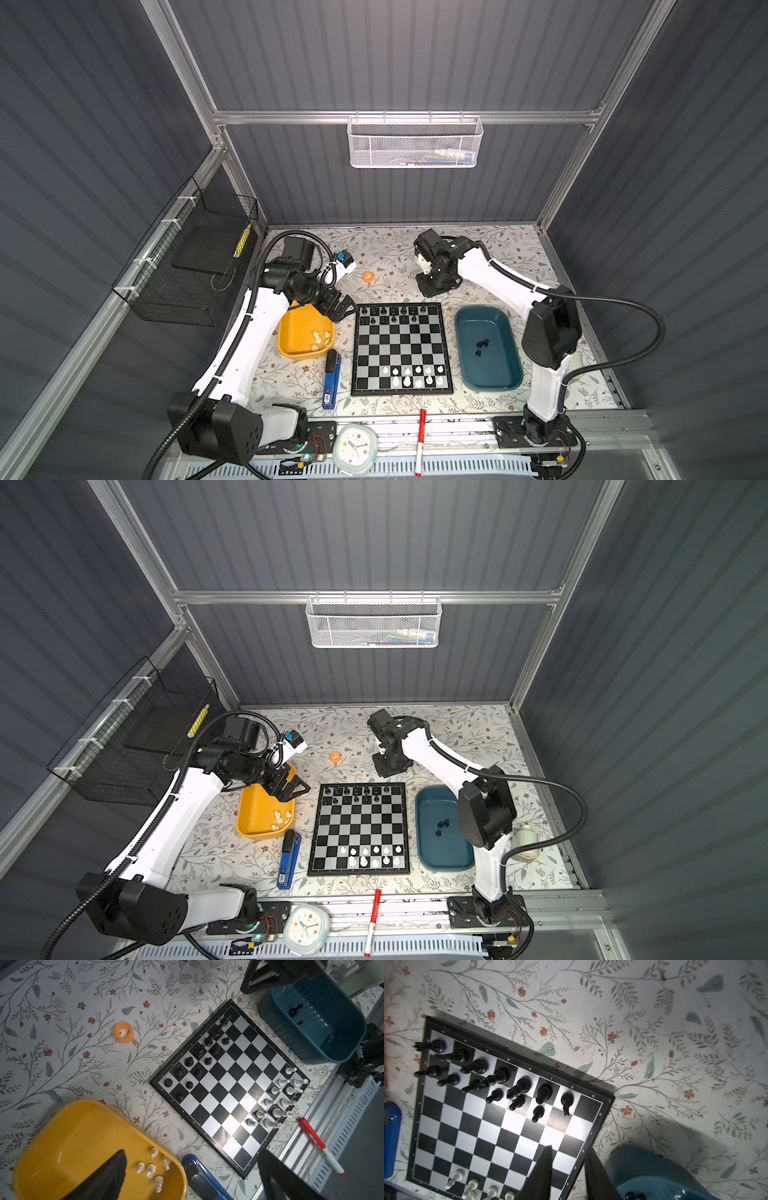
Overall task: Set up the chess pieces on the board
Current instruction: 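Raise the right gripper and move it back over the teal tray, then lower the right gripper into the teal tray onto a black piece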
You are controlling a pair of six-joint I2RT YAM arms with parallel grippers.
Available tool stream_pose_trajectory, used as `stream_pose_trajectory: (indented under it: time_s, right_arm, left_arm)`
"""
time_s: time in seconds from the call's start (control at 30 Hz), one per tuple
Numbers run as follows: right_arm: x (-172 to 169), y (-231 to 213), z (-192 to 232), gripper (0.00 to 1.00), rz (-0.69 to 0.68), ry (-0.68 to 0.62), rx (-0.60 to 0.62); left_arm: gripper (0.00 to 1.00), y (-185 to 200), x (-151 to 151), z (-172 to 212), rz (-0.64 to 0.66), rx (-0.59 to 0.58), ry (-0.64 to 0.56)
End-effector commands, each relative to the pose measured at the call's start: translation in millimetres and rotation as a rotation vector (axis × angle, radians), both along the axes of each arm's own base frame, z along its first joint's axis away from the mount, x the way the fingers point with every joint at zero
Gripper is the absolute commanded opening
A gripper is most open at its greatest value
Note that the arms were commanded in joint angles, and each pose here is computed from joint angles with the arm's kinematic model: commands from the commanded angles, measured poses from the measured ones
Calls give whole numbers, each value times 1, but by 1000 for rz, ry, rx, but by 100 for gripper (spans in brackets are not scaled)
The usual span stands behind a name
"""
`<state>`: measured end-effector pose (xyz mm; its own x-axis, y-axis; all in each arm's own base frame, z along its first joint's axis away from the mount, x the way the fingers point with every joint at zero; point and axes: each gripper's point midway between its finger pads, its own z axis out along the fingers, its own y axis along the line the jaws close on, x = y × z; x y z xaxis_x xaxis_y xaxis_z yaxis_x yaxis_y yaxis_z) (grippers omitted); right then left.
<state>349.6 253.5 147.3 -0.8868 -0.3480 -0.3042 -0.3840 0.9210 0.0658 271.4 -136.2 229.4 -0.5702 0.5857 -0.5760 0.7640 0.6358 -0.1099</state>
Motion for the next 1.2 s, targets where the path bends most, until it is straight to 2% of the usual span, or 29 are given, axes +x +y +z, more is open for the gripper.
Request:
stream_pose_trajectory:
  time_s: [0.0, 0.13, 0.3, 0.5, 0.83, 1.17]
  right_arm:
    - [-20, -34, 24, 30, -80, -15, -6]
    - [-48, -73, 21, 29, -171, -7, -3]
    - [-86, -119, -5, 28, -298, 44, -3]
    - [-113, -156, -30, 28, -435, 88, -17]
    - [-118, -173, -56, 28, -526, 114, -8]
    - [-113, -176, -72, 27, -544, 125, -6]
  left_arm:
    - [100, 0, -1, 7, -26, 5, -16]
    - [99, -2, 0, 6, -36, 9, -12]
    - [100, -6, 0, 5, -50, 4, -2]
    - [100, -9, 0, 1, -64, 7, 10]
    - [100, -11, 0, 0, -78, 17, 7]
    - [99, -13, 0, 1, -79, 13, 5]
